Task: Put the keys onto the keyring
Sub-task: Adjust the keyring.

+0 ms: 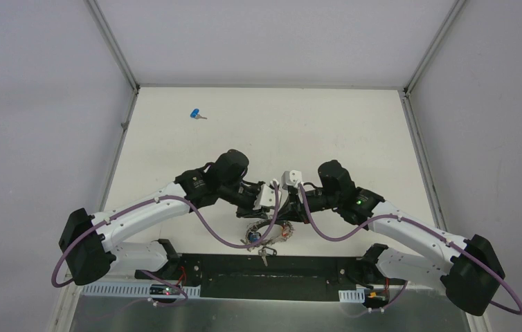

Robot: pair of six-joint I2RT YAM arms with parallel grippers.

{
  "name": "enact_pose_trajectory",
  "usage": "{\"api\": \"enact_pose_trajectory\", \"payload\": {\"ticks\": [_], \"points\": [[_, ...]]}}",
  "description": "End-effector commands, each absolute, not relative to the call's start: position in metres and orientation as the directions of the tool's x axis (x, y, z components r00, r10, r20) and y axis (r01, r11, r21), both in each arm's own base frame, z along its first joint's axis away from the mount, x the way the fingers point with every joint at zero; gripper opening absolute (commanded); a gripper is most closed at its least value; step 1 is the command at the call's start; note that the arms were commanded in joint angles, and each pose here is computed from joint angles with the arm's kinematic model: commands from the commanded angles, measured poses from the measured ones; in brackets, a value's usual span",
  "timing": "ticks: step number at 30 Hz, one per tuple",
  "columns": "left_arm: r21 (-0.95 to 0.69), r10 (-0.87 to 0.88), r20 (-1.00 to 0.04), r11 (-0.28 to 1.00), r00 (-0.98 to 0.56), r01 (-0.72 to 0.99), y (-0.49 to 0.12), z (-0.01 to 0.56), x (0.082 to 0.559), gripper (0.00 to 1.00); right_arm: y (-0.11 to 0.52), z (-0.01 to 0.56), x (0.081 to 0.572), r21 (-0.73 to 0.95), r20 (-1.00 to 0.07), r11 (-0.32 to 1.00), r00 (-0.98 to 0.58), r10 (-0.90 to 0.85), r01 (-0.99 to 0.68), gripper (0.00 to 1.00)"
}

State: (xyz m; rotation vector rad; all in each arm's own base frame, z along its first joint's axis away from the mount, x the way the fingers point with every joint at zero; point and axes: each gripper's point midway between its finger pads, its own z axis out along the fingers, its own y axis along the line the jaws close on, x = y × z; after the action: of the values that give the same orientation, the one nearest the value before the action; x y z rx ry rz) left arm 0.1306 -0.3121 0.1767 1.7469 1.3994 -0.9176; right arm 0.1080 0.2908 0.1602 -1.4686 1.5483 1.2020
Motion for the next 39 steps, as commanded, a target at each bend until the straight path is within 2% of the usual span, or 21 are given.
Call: {"api": "enact_pose_trajectory", "payload": {"ticks": [1, 7, 9, 17, 27, 31, 39], "points": [[0.128, 0.428, -0.879, -0.213, 0.210, 0.969, -0.322, 0.194, 0.129, 0.23, 0.300, 0.189, 0.112, 0.107, -0.955, -0.106, -0.072, -0.288, -0.989, 0.00], [0.122, 0.432, -0.879, -0.208, 0.203, 0.970, -0.320, 0.192, 0.128, 0.08, 0.300, 0.188, 0.111, 0.108, -0.954, -0.105, -0.073, -0.289, -0.989, 0.00], [0.124, 0.428, -0.881, -0.203, 0.202, 0.971, -0.318, 0.195, 0.127, 0.00, 0.300, 0.186, 0.111, 0.111, -0.953, -0.104, -0.076, -0.292, -0.988, 0.00], [0.117, 0.416, -0.895, -0.130, 0.162, 0.985, -0.307, 0.196, 0.124, 0.00, 0.298, 0.183, 0.110, 0.114, -0.952, -0.102, -0.079, -0.296, -0.988, 0.00], [0.167, 0.182, -0.974, 0.159, 0.137, 0.973, -0.288, 0.227, 0.135, 0.00, 0.295, 0.180, 0.108, 0.118, -0.952, -0.098, -0.084, -0.294, -0.988, 0.00], [0.142, 0.103, -0.987, 0.199, 0.124, 0.970, -0.284, 0.232, 0.133, 0.00, 0.296, 0.181, 0.107, 0.119, -0.953, -0.098, -0.086, -0.289, -0.988, 0.00], [0.125, 0.066, -0.991, 0.245, 0.112, 0.961, -0.282, 0.240, 0.138, 0.00, 0.298, 0.190, 0.113, 0.113, -0.957, -0.070, -0.090, -0.276, -0.991, 0.02]]}}
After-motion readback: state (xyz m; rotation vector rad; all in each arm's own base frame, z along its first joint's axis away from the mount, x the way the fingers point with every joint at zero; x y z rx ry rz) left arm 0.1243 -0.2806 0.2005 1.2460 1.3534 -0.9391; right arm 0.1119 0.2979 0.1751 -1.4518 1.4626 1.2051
